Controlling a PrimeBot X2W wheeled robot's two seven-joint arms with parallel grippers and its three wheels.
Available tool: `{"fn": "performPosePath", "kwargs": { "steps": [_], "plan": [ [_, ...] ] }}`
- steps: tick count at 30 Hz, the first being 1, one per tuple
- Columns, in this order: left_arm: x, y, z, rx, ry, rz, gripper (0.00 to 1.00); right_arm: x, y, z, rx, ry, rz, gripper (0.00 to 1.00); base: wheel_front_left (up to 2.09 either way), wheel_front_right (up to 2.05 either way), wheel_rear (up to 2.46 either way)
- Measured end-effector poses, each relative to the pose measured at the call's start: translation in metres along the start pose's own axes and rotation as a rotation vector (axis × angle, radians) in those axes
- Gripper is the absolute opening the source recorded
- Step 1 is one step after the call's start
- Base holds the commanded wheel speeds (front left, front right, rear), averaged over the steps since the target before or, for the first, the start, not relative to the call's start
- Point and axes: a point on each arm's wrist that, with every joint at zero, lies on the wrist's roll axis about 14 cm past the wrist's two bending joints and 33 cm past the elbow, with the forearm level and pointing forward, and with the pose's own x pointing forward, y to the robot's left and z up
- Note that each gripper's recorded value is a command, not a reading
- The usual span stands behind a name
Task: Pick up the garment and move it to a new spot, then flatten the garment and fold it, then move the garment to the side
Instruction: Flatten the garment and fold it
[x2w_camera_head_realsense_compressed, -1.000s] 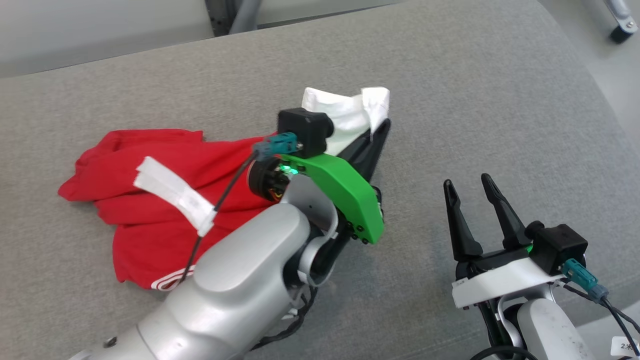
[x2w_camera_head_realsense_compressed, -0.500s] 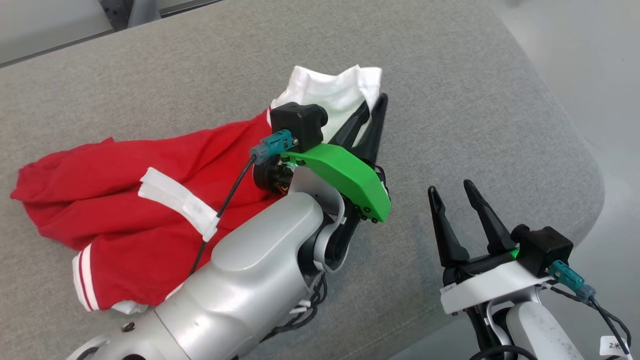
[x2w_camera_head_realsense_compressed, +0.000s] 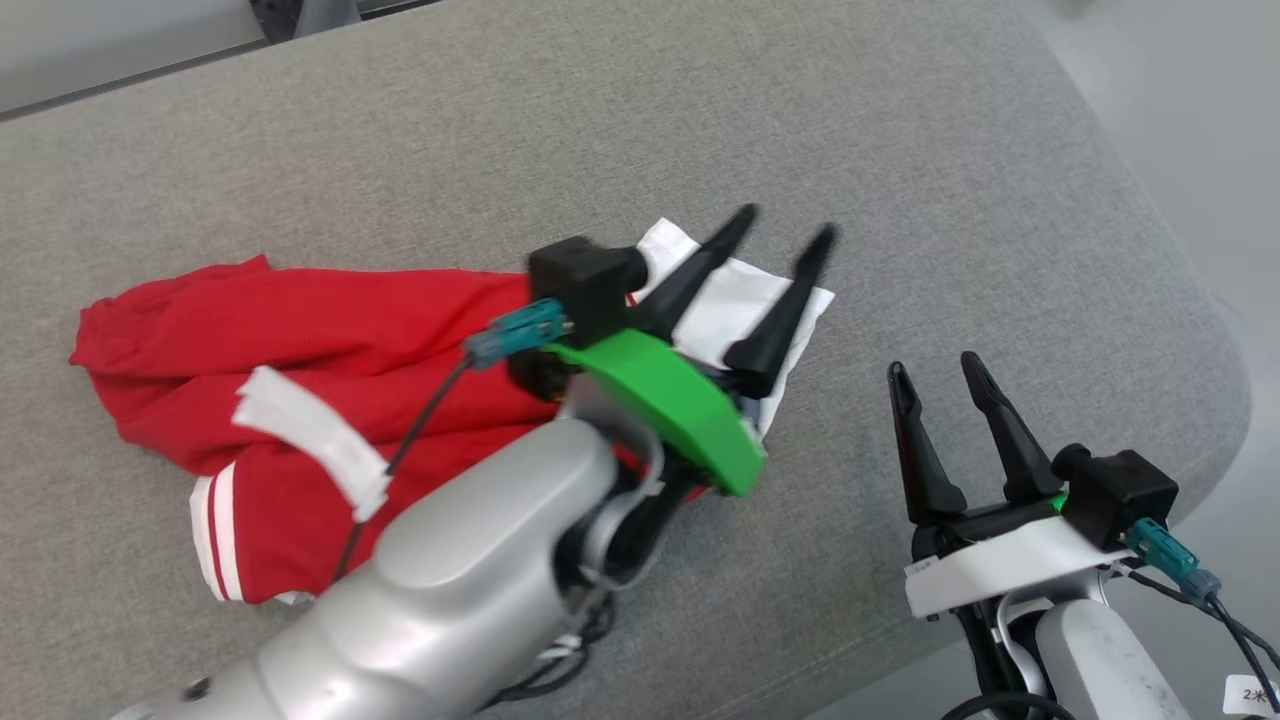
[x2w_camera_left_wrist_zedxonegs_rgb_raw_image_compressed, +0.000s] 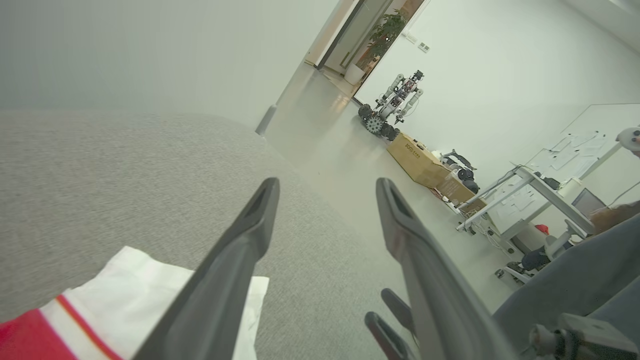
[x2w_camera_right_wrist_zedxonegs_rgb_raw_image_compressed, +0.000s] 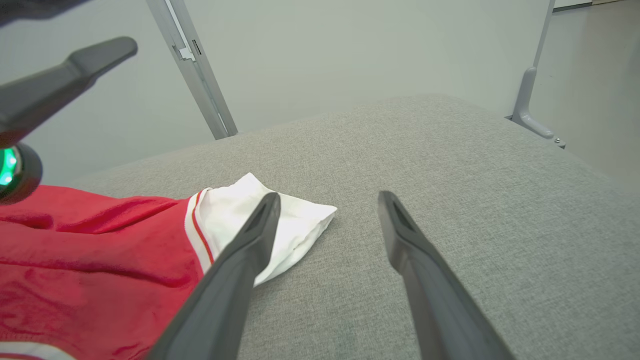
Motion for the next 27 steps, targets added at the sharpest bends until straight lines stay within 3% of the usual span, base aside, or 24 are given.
{"fn": "performPosePath", "kwargs": {
  "steps": [13,18,21,27],
  "plan": [
    [-0.159,0.191,0.076,0.357,-0.008,0.617,1.00,0.009,0.023,-0.012,-0.023,0.024,0.077,1.00,0.00,0.00,0.00],
    [-0.197,0.225,0.100,0.317,-0.017,0.764,1.00,0.016,0.035,-0.013,-0.025,0.022,0.115,1.00,0.00,0.00,0.00],
    [-0.205,0.235,0.086,0.239,0.085,0.787,1.00,0.016,0.037,-0.011,-0.031,0.017,0.121,1.00,0.00,0.00,0.00],
    [-0.210,0.247,0.087,0.212,0.123,0.817,1.00,0.014,0.034,-0.011,-0.041,0.019,0.115,1.00,0.00,0.00,0.00]
  ]
}}
